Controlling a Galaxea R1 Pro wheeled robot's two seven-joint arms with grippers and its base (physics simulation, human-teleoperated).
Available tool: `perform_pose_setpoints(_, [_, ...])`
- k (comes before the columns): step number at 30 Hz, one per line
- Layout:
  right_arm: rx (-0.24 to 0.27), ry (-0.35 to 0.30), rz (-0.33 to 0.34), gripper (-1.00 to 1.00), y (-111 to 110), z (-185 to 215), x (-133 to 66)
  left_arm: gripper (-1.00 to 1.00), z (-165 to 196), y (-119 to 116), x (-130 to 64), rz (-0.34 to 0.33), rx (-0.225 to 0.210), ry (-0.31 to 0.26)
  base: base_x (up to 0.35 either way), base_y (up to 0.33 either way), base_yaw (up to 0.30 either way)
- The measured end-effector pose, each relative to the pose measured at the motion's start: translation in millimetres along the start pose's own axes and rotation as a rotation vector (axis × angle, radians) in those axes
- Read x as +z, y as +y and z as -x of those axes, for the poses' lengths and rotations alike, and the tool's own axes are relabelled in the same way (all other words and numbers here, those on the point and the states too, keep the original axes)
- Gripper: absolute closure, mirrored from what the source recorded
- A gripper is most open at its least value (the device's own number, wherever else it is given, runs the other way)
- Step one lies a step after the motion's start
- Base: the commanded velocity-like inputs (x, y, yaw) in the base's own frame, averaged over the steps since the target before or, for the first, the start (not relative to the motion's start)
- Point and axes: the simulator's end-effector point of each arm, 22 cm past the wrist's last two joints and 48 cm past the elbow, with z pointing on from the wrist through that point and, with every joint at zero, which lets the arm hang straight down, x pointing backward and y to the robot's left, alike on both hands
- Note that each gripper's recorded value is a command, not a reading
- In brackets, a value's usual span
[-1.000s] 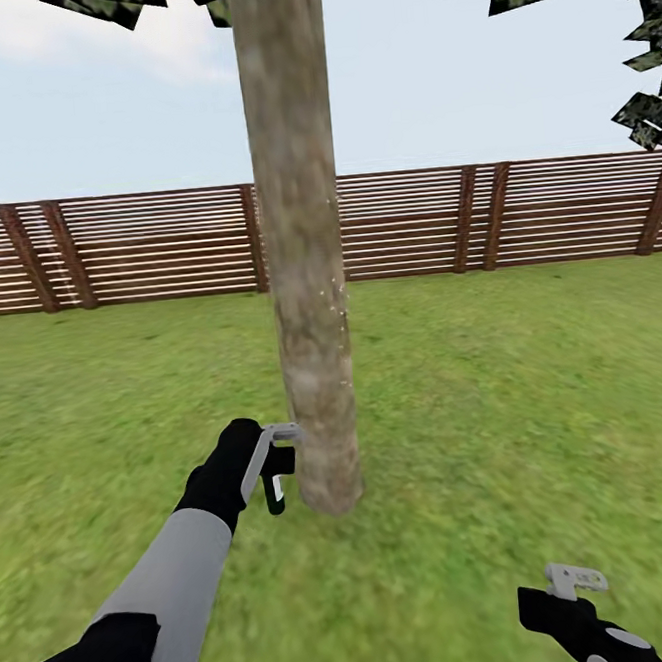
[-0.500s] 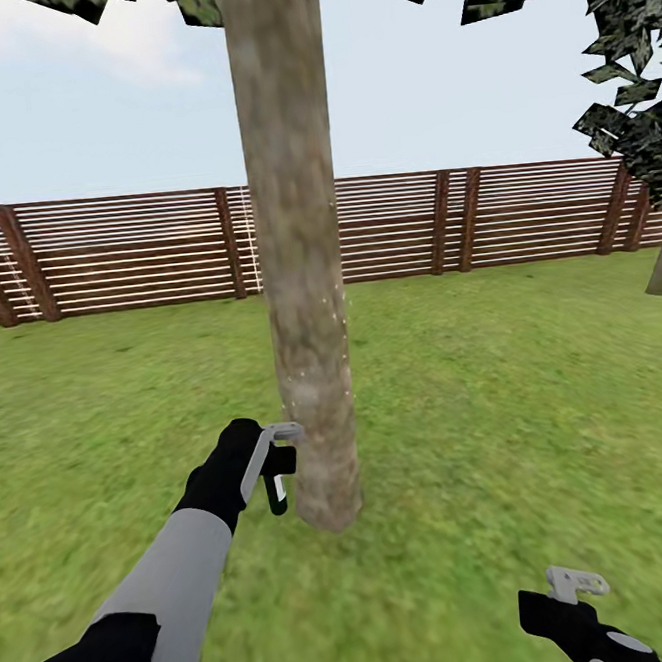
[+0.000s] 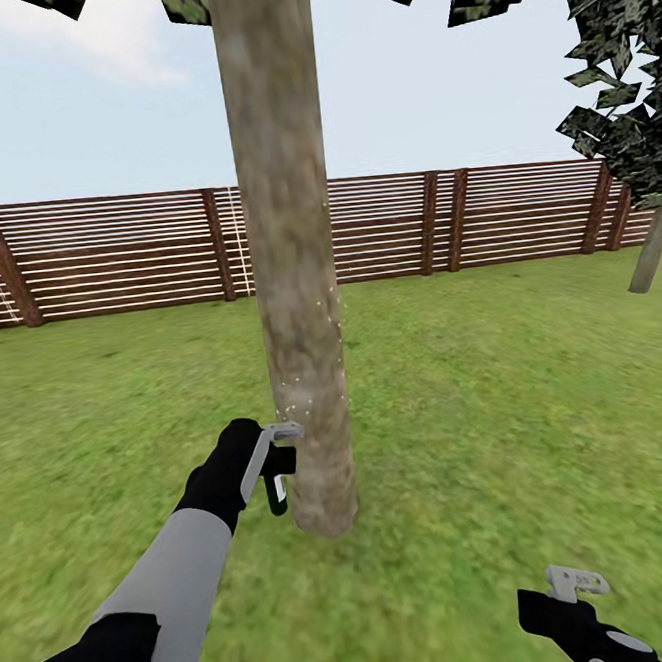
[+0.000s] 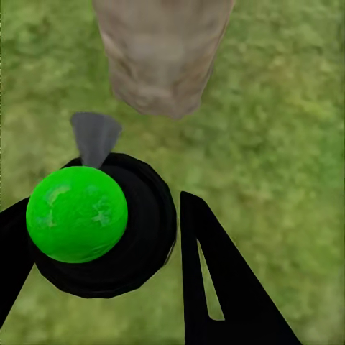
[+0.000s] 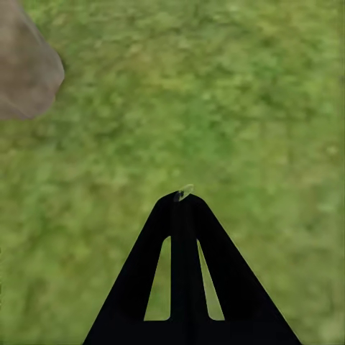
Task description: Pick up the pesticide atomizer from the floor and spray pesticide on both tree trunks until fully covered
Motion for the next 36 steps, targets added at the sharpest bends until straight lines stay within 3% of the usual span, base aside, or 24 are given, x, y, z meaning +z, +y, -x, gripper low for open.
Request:
perform_pose_setpoints(7, [0.000,0.000,0.001,1.00,0,0,-0.1,1.00,-12,-8,-2.1,-0.034,-0.017,0.064,0.000,0.000,0.000])
perform_pose_setpoints(11, [0.000,-0.001,0.002,1.00,1,0,-0.2,1.00,2,-15,-8.8,-0.060,-0.032,0.044,0.000,0.000,0.000])
perform_pose_setpoints(16, [-0.001,-0.001,0.001,1.00,1,0,-0.3,1.00,53,-16,-34.7,-0.062,-0.025,-0.036,0.000,0.000,0.000])
perform_pose_setpoints(21, [-0.001,0.000,0.002,1.00,1,0,-0.3,1.00,126,-17,-79.2,-0.055,-0.006,-0.142,0.000,0.000,0.000])
perform_pose_setpoints(29, [-0.003,-0.002,0.004,1.00,3,1,-0.9,1.00,215,-38,-153.7,-0.103,0.005,-0.169,0.000,0.000,0.000])
perform_pose_setpoints(31, [-0.004,-0.003,0.007,1.00,4,2,-1.6,1.00,229,-46,-170.5,-0.129,-0.005,-0.179,0.000,0.000,0.000])
perform_pose_setpoints(36, [-0.005,-0.005,0.010,1.00,6,4,-2.5,1.00,274,-51,-232.9,-0.132,-0.054,-0.224,0.000,0.000,0.000])
